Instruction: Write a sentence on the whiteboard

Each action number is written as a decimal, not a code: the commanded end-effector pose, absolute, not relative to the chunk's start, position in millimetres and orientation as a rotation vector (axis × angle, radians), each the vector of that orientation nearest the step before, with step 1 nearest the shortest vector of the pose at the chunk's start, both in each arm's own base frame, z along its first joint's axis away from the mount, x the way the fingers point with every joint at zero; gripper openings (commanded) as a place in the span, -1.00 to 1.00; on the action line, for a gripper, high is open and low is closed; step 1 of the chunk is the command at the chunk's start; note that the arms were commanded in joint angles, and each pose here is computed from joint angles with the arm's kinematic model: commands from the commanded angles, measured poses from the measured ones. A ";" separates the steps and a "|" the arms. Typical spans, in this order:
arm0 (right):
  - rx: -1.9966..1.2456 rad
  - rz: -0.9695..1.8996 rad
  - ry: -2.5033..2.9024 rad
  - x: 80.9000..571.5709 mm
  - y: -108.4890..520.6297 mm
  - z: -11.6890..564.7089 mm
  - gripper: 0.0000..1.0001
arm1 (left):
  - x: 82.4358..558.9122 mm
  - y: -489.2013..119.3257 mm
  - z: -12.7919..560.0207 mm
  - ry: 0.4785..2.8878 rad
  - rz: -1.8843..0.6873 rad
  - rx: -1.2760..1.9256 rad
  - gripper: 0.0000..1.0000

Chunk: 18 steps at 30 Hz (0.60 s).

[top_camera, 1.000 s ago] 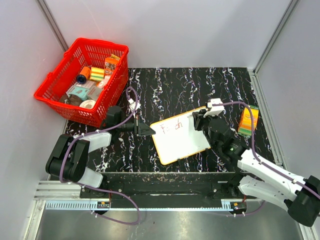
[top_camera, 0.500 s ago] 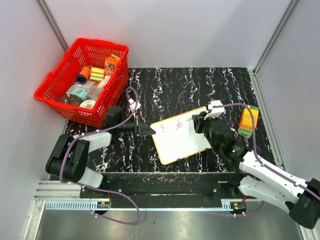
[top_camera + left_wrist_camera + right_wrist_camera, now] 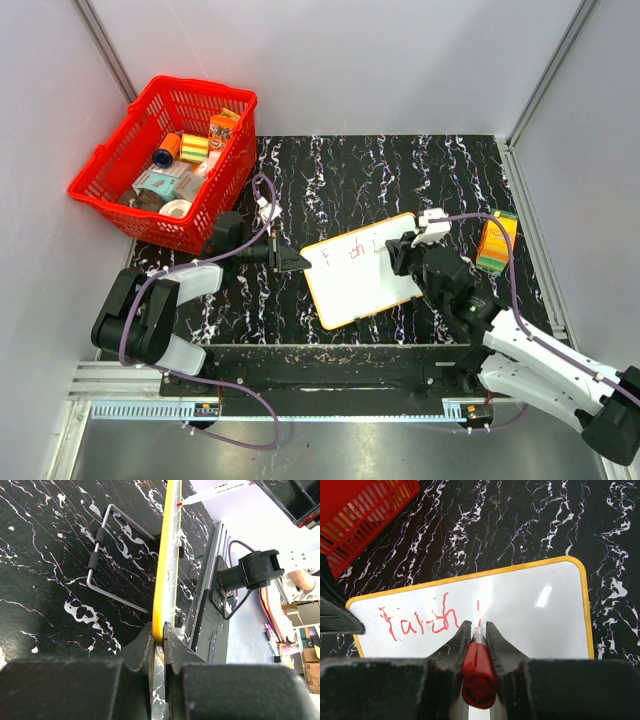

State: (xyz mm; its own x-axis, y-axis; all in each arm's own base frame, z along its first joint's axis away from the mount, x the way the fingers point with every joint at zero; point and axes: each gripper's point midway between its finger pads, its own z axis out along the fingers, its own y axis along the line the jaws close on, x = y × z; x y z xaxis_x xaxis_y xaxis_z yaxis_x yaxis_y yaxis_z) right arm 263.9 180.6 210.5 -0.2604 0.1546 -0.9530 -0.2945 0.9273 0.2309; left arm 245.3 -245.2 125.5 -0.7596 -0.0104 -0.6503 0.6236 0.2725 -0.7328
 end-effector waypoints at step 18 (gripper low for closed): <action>-0.073 0.522 1.657 272.0 194.3 260.9 -1.00 | 243.4 -249.9 117.7 1.955 -1.438 0.681 -1.00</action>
